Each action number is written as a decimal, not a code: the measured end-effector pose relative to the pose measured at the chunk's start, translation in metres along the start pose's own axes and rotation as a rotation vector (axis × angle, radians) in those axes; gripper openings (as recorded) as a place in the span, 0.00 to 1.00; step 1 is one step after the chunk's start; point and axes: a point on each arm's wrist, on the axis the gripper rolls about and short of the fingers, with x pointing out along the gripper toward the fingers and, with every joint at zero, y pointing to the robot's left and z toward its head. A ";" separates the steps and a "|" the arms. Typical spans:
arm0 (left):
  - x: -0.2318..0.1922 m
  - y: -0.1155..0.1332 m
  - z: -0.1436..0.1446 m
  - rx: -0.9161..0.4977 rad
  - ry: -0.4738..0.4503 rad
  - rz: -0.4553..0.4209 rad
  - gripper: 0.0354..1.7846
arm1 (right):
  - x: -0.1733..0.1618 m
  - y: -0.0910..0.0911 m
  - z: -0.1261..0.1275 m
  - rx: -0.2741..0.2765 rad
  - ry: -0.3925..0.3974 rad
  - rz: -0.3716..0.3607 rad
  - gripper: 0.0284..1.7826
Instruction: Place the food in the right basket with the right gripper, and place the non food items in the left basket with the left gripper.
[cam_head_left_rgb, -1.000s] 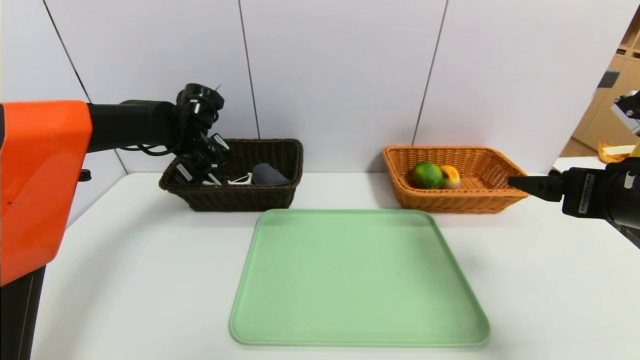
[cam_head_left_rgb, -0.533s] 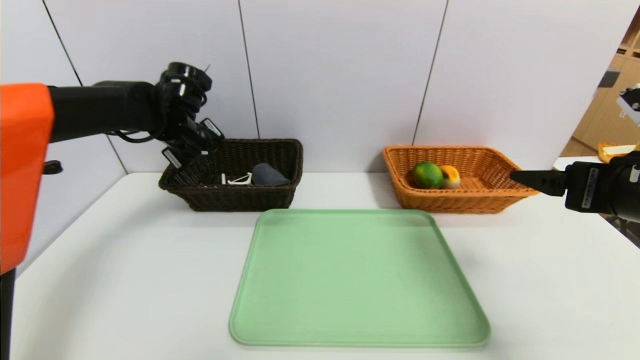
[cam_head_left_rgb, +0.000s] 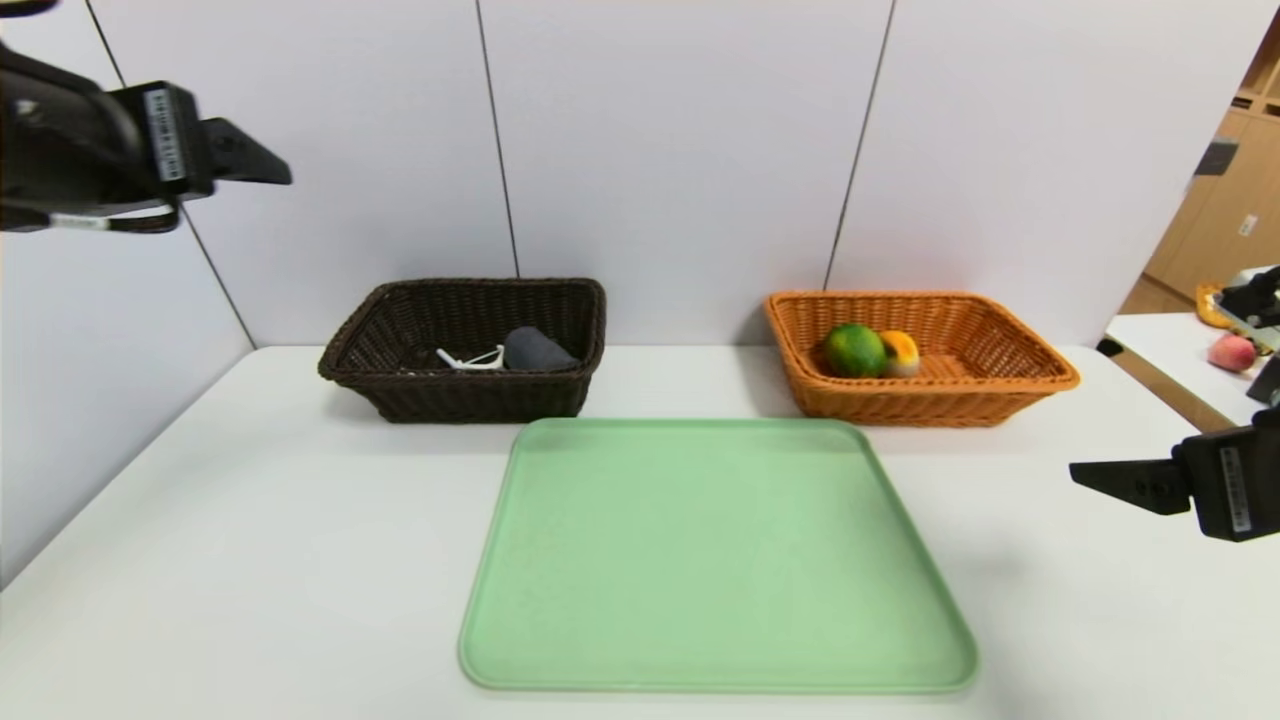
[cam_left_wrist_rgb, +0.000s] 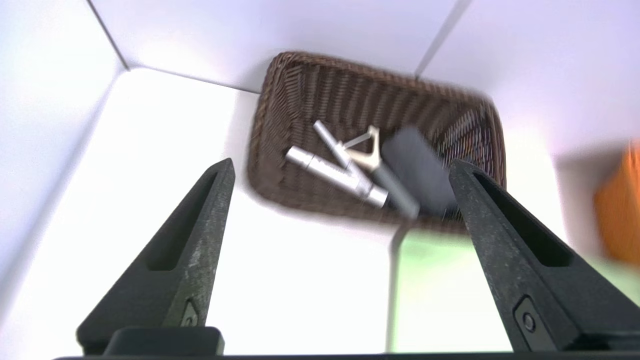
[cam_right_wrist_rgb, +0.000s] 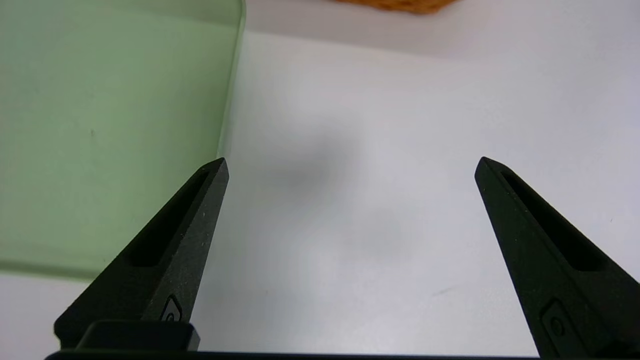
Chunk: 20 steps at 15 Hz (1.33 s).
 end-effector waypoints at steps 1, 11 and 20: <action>-0.030 0.010 -0.008 0.072 -0.018 -0.017 0.86 | -0.004 0.000 -0.004 0.002 -0.004 0.000 0.95; -0.219 0.088 -0.164 0.179 -0.283 0.073 0.93 | -0.089 -0.005 -0.093 0.071 -0.446 -0.145 0.95; -0.247 0.106 -0.260 0.223 -0.486 0.043 0.94 | -0.149 -0.010 -0.133 0.113 -0.919 -0.434 0.95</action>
